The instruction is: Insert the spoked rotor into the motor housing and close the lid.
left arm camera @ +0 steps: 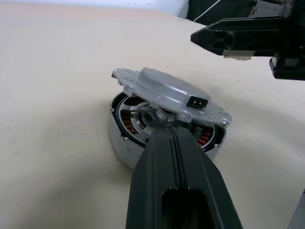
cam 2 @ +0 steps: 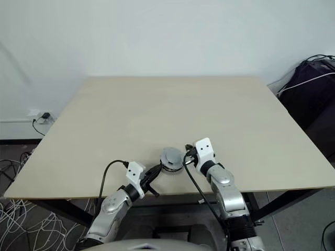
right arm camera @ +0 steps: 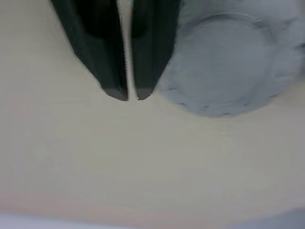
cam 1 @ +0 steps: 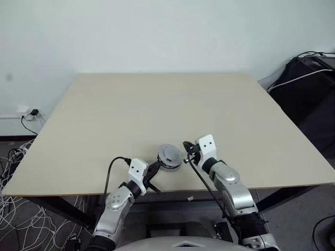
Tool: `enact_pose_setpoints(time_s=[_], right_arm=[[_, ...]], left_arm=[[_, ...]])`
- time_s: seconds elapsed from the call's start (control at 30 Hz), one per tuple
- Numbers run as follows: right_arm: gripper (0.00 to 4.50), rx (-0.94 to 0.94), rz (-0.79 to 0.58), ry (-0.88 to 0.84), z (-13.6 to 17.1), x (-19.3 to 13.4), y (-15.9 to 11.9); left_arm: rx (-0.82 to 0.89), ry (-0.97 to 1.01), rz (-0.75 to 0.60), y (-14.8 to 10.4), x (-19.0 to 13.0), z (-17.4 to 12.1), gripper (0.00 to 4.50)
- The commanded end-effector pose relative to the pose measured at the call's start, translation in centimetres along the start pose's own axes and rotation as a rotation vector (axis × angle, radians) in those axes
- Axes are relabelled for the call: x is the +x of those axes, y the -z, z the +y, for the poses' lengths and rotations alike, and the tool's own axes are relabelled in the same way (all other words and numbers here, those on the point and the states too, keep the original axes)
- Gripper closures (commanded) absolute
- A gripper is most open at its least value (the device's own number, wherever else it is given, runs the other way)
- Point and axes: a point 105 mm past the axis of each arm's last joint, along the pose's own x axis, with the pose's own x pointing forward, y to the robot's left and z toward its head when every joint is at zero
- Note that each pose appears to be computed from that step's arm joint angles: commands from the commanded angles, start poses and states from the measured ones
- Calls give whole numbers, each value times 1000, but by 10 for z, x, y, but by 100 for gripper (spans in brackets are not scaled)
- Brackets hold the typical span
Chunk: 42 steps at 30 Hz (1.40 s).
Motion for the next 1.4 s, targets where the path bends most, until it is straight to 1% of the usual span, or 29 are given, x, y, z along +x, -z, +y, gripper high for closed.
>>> enact_pose_setpoints(time_s=[0.03,0.33,0.5,0.63,1.0,1.2,1.23,1.27,1.33,1.4], right_arm=[[295,-28,-64,-97,7,4,-21],[3,-39,-17,-223,11,14,-17],[3,-54,43,-326,19,16,-9],[3,-78,95,-378,18,18,-1],[3,-121,171,-405,10,27,8],[3,-127,200,-432,12,29,12],[42,-128,201,-431,13,30,13],[63,-122,201,-433,13,30,13],[121,-117,202,-434,15,29,15],[122,-116,206,-430,15,28,17]], left_arm=[[33,8,-45,-15,2,0,450],[33,4,-40,-14,1,2,450],[36,-2,-39,-14,0,4,450],[38,-7,-40,-15,-1,5,450],[41,-11,-45,-16,0,4,450],[43,-13,-47,-16,0,3,450],[44,-13,-48,-16,0,3,450],[44,-15,-49,-16,0,4,450],[44,-18,-48,-16,-1,4,450],[44,-20,-47,-15,-1,4,450]])
